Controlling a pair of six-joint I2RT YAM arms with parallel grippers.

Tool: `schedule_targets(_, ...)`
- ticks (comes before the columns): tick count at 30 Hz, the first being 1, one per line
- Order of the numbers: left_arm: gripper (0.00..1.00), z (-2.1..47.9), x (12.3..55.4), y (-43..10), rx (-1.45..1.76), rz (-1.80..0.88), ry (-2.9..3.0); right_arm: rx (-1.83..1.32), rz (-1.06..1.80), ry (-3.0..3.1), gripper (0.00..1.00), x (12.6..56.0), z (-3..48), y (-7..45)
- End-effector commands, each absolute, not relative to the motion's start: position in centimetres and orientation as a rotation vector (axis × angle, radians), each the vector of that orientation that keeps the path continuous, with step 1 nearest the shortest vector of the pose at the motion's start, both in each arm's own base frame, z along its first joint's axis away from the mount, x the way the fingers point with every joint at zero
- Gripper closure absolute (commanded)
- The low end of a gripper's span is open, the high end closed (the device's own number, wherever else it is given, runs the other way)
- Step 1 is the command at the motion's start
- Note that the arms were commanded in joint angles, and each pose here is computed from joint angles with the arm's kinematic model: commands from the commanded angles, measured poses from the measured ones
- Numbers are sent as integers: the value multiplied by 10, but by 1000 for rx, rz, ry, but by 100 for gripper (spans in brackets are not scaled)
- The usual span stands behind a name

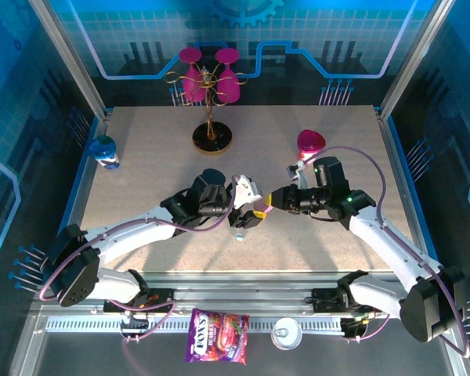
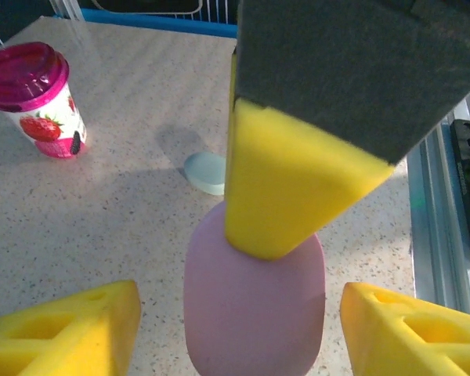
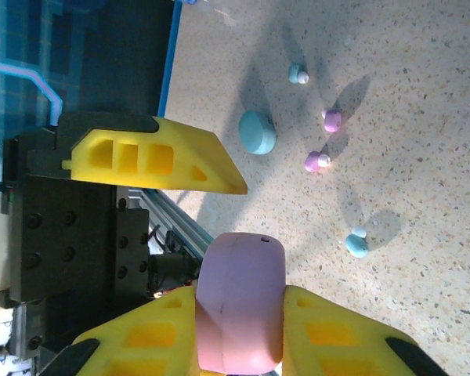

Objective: Insert the wireless bluetooth earbuds into the charging case

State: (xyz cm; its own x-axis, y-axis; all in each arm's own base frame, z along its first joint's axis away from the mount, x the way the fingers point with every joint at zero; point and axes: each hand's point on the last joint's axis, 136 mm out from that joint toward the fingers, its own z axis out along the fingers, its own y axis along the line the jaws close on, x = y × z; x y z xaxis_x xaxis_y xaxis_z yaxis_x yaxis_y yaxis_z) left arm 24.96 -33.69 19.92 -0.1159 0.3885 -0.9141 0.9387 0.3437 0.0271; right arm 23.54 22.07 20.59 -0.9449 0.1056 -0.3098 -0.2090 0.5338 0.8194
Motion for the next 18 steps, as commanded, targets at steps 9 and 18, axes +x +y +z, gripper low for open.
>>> schedule_targets(9,3,263,234,-336,984,-930,1310,-30,1646,2203,82,234,257,209)
schedule_targets(18,3,284,231,-338,919,-974,1136,-23,1808,2051,83,230,287,208)
